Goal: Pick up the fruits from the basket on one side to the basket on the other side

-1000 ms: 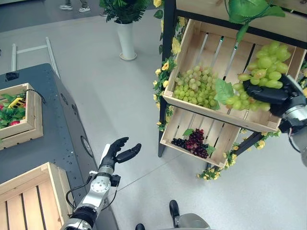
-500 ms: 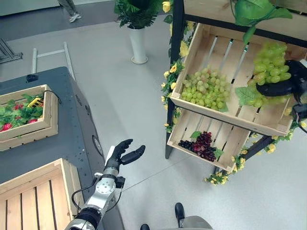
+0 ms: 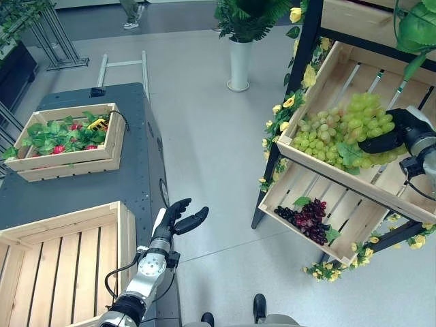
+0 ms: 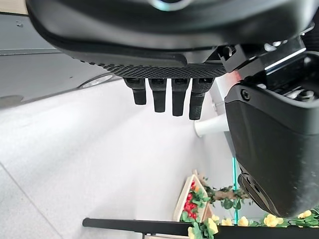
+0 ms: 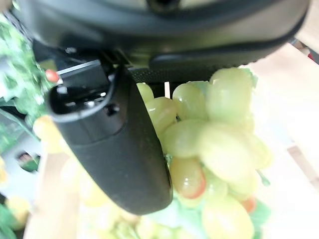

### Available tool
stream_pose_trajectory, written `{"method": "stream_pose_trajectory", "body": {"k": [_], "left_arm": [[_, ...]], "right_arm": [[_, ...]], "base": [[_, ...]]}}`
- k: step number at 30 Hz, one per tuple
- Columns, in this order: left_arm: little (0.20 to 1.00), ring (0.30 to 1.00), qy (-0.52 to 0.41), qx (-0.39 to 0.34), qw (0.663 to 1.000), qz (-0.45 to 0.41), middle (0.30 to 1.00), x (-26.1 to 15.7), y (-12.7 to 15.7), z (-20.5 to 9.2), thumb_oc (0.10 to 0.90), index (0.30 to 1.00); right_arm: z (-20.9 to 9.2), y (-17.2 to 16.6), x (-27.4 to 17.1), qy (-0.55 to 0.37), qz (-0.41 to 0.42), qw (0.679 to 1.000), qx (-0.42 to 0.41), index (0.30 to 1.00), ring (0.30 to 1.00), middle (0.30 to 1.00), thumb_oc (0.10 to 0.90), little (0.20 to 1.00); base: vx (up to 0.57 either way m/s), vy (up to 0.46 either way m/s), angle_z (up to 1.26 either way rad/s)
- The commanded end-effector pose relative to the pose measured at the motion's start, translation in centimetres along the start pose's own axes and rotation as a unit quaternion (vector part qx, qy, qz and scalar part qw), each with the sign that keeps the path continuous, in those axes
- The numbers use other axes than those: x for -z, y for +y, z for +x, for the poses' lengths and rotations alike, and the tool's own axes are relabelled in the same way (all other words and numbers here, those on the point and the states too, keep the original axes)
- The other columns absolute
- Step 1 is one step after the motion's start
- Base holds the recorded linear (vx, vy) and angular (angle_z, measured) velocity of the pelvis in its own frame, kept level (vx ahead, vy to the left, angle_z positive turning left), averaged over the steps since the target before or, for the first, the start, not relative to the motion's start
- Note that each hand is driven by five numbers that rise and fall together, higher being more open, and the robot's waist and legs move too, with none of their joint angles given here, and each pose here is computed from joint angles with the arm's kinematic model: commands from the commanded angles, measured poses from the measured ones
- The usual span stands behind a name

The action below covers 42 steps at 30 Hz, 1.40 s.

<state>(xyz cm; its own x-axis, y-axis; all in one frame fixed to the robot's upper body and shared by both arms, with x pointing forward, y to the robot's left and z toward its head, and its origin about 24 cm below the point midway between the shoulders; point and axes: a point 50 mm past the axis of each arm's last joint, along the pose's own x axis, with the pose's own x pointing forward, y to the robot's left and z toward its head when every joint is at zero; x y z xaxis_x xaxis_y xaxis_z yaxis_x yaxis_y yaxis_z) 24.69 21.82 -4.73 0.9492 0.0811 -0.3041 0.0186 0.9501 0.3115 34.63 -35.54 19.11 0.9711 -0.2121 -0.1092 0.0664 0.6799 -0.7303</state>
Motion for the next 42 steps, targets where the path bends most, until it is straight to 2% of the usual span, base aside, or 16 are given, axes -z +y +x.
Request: {"method": "stream_pose_trajectory", "body": {"k": [1, 10, 18, 22, 26, 31, 37, 40, 41, 42], "left_arm": [[0.9, 0.9, -0.107, 0.013, 0.994, 0.003, 0.9, -4.6, 0.2, 1.5, 0.8, 0.9], [0.9, 0.9, -0.103, 0.015, 0.994, 0.013, 0.9, -4.8, 0.6, 1.8, 0.8, 0.9], [0.9, 0.9, -0.1, 0.009, 0.995, 0.028, 0.9, -4.9, 1.2, 1.9, 0.8, 0.9], [0.9, 0.9, -0.09, -0.003, 0.996, 0.027, 0.9, -4.2, 2.0, 1.6, 0.8, 0.9], [0.9, 0.9, -0.081, -0.012, 0.996, 0.025, 0.9, -3.5, 2.3, 1.4, 0.8, 0.9], [0.9, 0.9, -0.069, -0.028, 0.997, 0.024, 0.9, -2.8, 2.8, 1.2, 0.8, 0.9], [0.9, 0.9, -0.066, -0.036, 0.997, 0.028, 0.9, -2.7, 2.9, 1.2, 0.8, 0.9], [0.9, 0.9, -0.065, -0.04, 0.997, 0.025, 0.9, -2.7, 3.1, 1.3, 0.8, 0.9], [0.9, 0.9, -0.065, -0.042, 0.997, 0.024, 0.9, -2.7, 3.1, 1.4, 0.8, 0.9], [0.9, 0.9, -0.064, -0.042, 0.997, 0.024, 0.9, -2.7, 3.1, 1.4, 0.8, 0.9]], "right_arm": [[-0.2, -6.3, -3.9, -0.009, -0.025, 0.996, 0.082, 0.9, 0.9, 0.9, 0.8, 0.9], [-0.6, -6.8, -2.6, 0.063, -0.068, 0.995, 0.033, 0.9, 0.9, 0.9, 0.8, 0.9], [-1.0, -6.9, -4.6, 0.034, -0.141, 0.989, 0.023, 0.9, 0.9, 0.9, 0.8, 0.9], [-1.9, -5.7, -8.4, -0.078, -0.11, 0.99, 0.037, 0.9, 0.9, 0.9, 0.8, 0.9], [-3.2, -3.9, -10.1, -0.167, -0.088, 0.981, 0.036, 0.9, 0.9, 0.9, 0.8, 0.9], [-6.4, -1.1, -12.8, -0.312, -0.046, 0.948, 0.029, 0.9, 0.9, 0.9, 0.8, 0.9], [-9.6, -0.2, -15.4, -0.423, -0.022, 0.905, 0.031, 0.9, 0.9, 0.9, 0.8, 0.9], [-11.0, 1.0, -16.1, -0.468, 0.008, 0.883, -0.023, 0.9, 0.9, 0.9, 0.8, 0.9], [-11.4, 1.8, -16.6, -0.481, 0.034, 0.873, -0.075, 0.9, 0.9, 0.9, 0.8, 0.9], [-11.5, 2.1, -16.7, -0.485, 0.048, 0.868, -0.093, 0.9, 0.9, 0.9, 0.8, 0.9]], "base": [[0.0, 0.0, 0.0], [0.01, -0.011, -0.03], [0.0, -0.005, -0.04], [0.0, -0.01, -0.08], [-0.01, -0.006, -0.04], [-0.01, -0.005, -0.03], [-0.02, -0.003, -0.05], [-0.01, 0.001, -0.01], [0.0, 0.0, 0.0], [0.0, 0.0, 0.0]]}}
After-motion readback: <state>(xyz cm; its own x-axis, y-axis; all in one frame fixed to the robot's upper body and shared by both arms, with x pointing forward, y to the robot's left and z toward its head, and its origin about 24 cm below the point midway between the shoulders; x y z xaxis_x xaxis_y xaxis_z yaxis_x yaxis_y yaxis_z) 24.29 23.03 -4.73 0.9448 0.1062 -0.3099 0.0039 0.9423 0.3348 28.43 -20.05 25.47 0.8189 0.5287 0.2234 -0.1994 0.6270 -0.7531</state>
